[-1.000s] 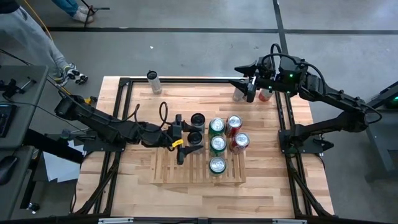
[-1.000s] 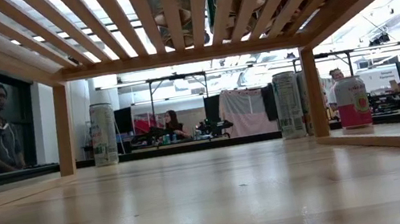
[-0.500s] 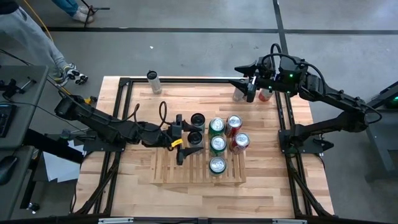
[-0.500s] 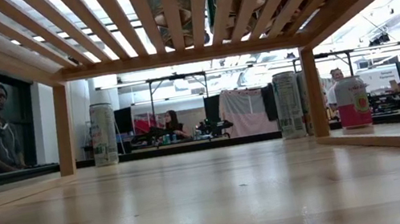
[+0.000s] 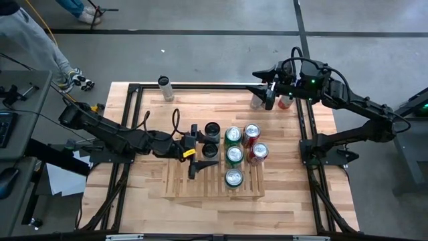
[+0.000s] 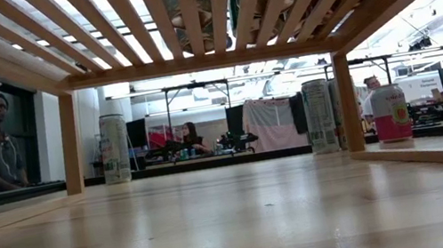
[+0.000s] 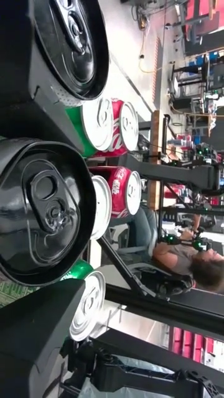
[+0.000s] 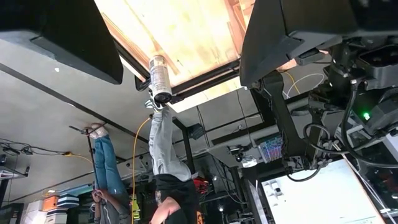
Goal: Place canned beverage on shelf
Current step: Put the left white-pink soda can on the shelf aligned with the other white-pink soda can, then put the white-pink soda can on the shelf aligned with the other white-pink soda cans
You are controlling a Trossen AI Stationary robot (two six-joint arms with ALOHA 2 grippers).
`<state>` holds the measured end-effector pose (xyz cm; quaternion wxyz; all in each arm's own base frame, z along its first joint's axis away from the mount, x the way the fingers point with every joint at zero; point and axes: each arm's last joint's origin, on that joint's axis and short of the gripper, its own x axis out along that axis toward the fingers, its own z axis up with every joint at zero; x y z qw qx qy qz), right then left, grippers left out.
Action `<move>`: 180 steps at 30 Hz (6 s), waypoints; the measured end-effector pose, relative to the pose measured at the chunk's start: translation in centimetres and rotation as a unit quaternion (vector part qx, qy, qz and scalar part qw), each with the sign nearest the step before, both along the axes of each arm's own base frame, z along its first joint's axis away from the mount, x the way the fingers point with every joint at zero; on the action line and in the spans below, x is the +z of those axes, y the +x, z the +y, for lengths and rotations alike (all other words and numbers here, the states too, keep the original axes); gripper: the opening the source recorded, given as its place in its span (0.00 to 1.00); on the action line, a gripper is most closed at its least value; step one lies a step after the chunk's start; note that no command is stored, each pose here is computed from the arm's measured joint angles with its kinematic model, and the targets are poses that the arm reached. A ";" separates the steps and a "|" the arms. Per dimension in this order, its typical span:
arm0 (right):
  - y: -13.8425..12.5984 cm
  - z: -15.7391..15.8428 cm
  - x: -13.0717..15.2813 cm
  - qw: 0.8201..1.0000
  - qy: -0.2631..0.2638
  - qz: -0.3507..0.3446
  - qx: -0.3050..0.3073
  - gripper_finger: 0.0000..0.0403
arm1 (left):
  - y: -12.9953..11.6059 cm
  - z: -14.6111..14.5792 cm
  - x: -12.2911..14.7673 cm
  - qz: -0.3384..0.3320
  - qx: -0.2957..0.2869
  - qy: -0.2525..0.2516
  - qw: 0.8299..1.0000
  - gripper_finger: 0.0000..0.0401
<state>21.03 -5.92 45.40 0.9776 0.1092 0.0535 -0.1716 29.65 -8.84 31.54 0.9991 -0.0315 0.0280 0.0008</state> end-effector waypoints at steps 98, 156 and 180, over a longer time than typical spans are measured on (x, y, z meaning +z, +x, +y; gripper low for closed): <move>3.7 -14.3 -14.6 0.848 0.238 0.309 -0.359 0.76 | -9.1 19.3 8.9 0.135 0.332 -0.193 0.913 0.83; 5.2 -14.4 -18.9 0.826 0.237 0.461 -0.222 0.76 | -10.0 21.1 8.8 0.136 0.284 -0.238 0.919 0.83; 4.0 -9.3 -4.8 0.954 0.026 0.297 -0.021 0.59 | -10.2 21.0 9.5 0.124 0.255 -0.175 0.943 0.83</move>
